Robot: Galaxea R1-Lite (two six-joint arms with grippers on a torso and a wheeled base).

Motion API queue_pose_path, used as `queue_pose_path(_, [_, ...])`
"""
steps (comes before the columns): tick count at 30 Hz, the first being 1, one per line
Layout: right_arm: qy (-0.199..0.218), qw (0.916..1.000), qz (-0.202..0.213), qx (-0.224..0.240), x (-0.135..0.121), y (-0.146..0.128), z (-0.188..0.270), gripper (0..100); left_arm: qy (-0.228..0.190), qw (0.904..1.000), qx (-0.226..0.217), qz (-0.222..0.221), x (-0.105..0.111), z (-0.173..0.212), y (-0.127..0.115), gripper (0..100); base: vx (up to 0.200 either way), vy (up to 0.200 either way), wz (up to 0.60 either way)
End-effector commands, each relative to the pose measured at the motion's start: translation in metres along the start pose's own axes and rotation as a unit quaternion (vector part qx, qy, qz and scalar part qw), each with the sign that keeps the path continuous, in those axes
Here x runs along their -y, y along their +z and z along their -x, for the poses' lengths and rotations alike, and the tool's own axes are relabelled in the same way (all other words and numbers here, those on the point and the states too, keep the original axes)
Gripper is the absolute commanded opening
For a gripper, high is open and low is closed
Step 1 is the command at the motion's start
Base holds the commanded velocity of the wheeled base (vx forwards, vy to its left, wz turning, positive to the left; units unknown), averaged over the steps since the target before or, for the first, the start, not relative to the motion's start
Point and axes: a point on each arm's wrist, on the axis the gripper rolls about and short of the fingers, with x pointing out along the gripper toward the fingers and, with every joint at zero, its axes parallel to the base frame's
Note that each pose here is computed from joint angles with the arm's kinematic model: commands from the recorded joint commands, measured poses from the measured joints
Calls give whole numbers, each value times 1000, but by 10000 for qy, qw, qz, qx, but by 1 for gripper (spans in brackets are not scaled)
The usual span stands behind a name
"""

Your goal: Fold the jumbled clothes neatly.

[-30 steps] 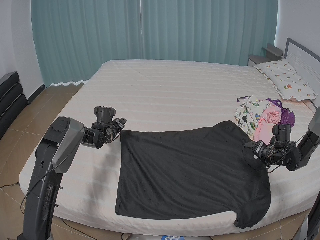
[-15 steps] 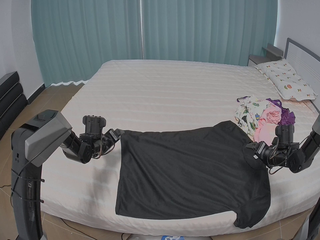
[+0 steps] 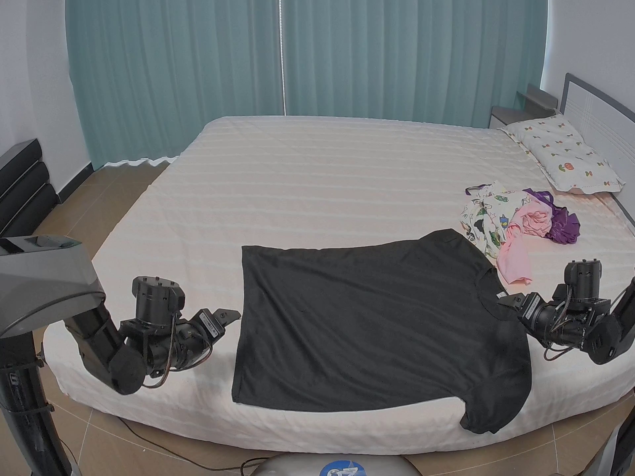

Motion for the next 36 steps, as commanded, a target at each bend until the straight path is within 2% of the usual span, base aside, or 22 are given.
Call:
queue_pose_path(1, [30, 10000, -29, 29, 5, -5, 14, 100, -109, 9997, -191, 64, 5, 15, -17, 100, 0, 0, 0])
queue_pose_path(4, [30, 10000, -29, 29, 5, -5, 14, 100, -110, 9997, -206, 71, 5, 15, -18, 100, 0, 0, 0])
queue_pose_path(5, [30, 10000, -29, 29, 6, -5, 15, 100, -30, 9993, -369, 61, 6, 10, -30, 100, 0, 0, 0])
queue_pose_path(7, [34, 10000, -25, 25, 5, -5, 15, 100, 8, 9991, -426, 79, 5, 6, -35, 100, 0, 0, 0])
queue_pose_path(17, [42, 10000, 21, -25, 4, -8, 15, 100, 444, 9982, -371, 157, -7, -7, -44, 100, 0, 0, 0])
queue_pose_path(24, [18, 10000, 7, -23, 6, -8, 14, 100, 541, 9974, -467, 25, -6, -14, -57, 100, 0, 0, 0])
queue_pose_path(31, [-1, 10000, 8, -37, 7, -8, 14, 100, 676, 9973, -264, -55, -5, -30, -61, 100, 0, 0, 0])
queue_pose_path(36, [0, 10000, 4, -26, 7, -8, 14, 100, 627, 9978, -211, -69, -1, -34, -60, 100, 0, 0, 0])
